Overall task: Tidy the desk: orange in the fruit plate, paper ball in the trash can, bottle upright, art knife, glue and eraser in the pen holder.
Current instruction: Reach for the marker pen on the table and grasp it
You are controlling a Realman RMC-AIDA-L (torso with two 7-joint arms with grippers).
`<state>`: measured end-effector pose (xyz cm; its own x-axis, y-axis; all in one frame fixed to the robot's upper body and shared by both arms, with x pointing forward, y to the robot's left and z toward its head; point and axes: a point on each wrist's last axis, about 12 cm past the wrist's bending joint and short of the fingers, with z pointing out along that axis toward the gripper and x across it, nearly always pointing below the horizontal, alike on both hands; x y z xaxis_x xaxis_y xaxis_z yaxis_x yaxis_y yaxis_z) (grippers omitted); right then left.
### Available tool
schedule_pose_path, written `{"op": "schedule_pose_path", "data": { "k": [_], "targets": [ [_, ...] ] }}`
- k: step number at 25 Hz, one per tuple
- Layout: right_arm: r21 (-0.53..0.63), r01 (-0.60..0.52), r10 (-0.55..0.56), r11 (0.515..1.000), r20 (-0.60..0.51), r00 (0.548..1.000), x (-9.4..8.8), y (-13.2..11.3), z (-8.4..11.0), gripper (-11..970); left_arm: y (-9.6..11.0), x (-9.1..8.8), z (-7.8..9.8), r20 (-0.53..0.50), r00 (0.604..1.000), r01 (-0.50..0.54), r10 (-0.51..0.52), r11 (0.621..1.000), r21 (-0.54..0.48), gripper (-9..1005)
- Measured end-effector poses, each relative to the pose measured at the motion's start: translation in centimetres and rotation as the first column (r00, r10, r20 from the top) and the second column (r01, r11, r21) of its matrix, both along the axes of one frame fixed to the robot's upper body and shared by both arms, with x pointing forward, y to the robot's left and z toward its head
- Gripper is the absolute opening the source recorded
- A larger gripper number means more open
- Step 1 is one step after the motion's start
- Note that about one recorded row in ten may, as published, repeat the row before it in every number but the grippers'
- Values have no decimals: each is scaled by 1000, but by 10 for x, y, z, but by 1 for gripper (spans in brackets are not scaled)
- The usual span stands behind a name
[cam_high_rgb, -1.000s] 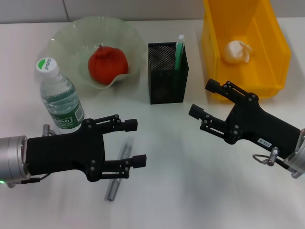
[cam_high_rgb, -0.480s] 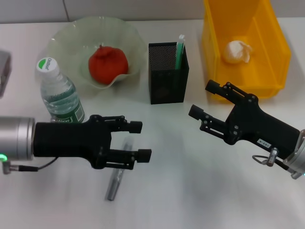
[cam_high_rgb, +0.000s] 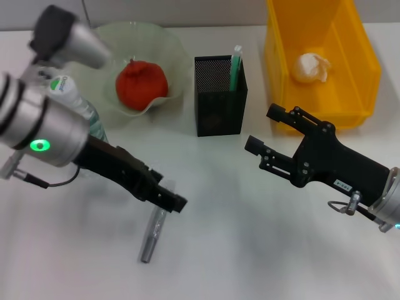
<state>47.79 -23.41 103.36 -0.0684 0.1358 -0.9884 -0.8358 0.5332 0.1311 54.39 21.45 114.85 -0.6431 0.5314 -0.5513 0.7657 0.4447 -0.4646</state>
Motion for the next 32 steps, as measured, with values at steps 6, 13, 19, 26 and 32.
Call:
{"op": "schedule_pose_path", "data": {
  "k": [6, 13, 19, 26, 32],
  "targets": [
    [-19, 8, -8, 1000, -6, 1000, 5, 1, -1, 774, -60, 2, 12, 16, 1000, -7, 2, 925, 381, 798],
    [-22, 8, -8, 1000, -5, 1000, 6, 2, -1, 774, -67, 5, 3, 52, 998, -53, 35, 911, 409, 798],
    [-24, 4, -4, 1000, 0, 1000, 9, 3, 1, 774, -70, 1, -3, 44, 999, -43, 26, 906, 421, 797],
    [-23, 0, 0, 1000, 1, 1000, 10, 4, 2, 774, -68, 3, -14, 28, 998, -55, 48, 900, 431, 796],
    [-25, 1, -1, 1000, -1, 1000, 11, 4, 1, 774, -66, 7, -20, 36, 997, -74, 64, 895, 439, 796]
  ]
}}
